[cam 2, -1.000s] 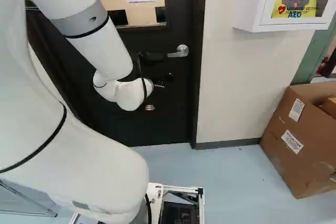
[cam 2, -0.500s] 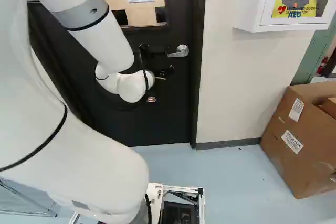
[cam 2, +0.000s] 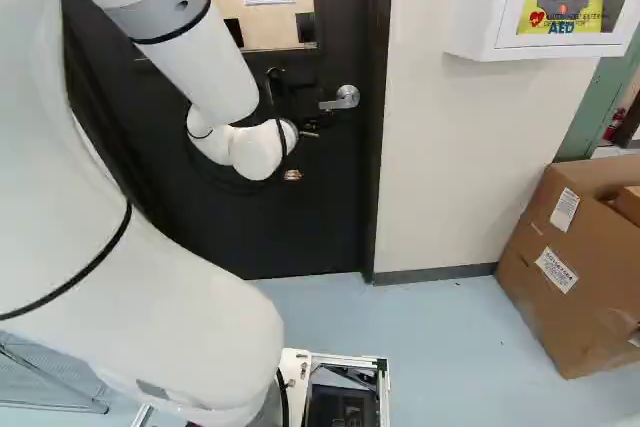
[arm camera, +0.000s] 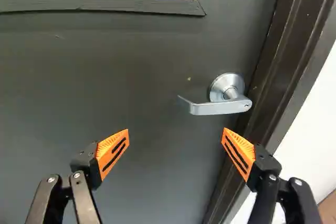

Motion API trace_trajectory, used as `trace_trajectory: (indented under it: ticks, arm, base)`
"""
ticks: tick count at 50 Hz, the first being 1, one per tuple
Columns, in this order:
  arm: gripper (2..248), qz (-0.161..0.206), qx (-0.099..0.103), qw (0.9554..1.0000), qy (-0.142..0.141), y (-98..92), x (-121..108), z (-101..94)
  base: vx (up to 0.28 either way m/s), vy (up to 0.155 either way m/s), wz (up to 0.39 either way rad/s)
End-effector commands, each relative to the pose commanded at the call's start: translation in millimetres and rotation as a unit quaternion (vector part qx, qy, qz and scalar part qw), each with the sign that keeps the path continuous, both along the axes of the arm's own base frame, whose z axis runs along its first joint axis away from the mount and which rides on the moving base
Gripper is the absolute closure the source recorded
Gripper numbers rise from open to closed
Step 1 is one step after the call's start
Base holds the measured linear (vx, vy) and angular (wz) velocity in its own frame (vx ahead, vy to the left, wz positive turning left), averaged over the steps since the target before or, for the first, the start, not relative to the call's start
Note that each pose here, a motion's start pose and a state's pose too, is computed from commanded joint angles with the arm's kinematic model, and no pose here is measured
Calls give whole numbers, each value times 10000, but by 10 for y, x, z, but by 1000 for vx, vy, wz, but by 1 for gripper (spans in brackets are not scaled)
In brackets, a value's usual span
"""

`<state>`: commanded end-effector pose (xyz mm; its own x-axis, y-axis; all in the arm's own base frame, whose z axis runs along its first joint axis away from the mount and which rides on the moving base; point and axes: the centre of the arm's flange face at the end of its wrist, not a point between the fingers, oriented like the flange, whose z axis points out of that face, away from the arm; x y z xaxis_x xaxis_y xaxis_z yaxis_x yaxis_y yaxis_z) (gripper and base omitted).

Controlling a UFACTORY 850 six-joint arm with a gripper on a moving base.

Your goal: Open the door and move inside

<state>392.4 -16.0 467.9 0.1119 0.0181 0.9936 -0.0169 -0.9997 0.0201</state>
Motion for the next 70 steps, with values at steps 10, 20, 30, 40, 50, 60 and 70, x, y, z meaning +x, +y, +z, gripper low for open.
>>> trace_trajectory:
  ticks: [10,20,30,40,50,60,70]
  arm:
    - [3,88,-98,9999,-103,-22,109,104]
    - [3,224,-240,9993,-203,-42,235,211]
    - [3,407,-421,9978,-298,-57,361,316]
    - [3,615,-626,9954,-389,-67,484,419]
    - [3,673,-719,9941,-454,-101,593,492]
    - [3,658,-729,9941,-459,-132,699,503]
    - [3,660,-729,9941,-459,-139,789,505]
  base:
    - [0,0,0]
    - [0,0,0]
    - [0,0,0]
    - [0,0,0]
    - [0,0,0]
    - [0,0,0]
    - [0,0,0]
